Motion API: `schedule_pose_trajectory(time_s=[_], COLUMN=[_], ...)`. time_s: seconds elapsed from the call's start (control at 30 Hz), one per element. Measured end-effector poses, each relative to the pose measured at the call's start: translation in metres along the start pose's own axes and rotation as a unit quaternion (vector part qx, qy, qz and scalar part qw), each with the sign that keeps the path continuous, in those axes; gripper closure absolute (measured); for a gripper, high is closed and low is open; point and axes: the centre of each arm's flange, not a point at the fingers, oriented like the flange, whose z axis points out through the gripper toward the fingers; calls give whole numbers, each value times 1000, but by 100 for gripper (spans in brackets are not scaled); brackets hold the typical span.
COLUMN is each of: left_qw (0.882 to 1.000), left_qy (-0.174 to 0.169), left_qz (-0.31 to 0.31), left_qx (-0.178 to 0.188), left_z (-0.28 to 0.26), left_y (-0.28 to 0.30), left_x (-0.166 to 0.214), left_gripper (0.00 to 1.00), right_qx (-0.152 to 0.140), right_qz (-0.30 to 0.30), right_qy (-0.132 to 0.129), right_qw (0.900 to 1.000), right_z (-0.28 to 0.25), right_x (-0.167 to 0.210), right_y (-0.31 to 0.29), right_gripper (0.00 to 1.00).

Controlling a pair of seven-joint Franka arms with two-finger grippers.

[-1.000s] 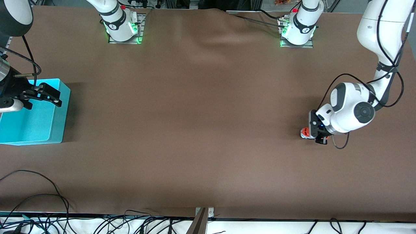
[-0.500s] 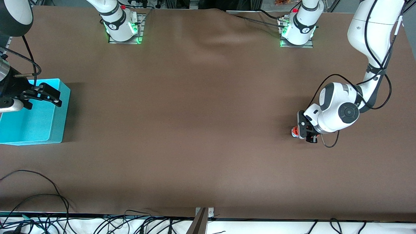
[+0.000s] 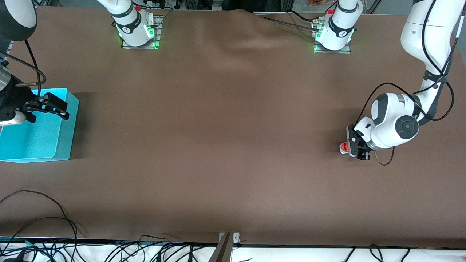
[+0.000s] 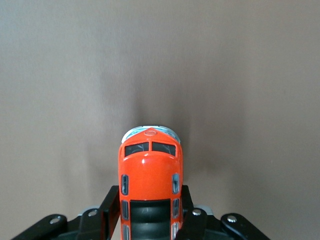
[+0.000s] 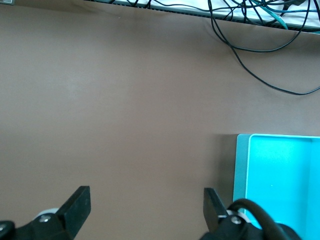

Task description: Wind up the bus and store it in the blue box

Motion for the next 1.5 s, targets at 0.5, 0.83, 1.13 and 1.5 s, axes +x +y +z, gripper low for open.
schedule_pose_trajectory(time_s=[0.5,0.83,1.13,1.5], left_qw=[1000,1000,1000,1000], left_qy=[4,6,9,10], left_qz=[-11,-3,-2,-12], left_qx=[-1,1,5,11], left_z=[2,4,6,7], left_y=[2,4,10,17], left_x=[-59,-103,-154,-204], left_gripper=[49,49,49,49], right_qx=[0,0,0,0], right_qz=[0,0,0,0], right_qy=[1,1,1,1], right_qw=[1000,1000,1000,1000], right_z=[0,0,0,0], right_x=[0,0,0,0], right_y=[0,0,0,0], right_gripper=[0,0,0,0])
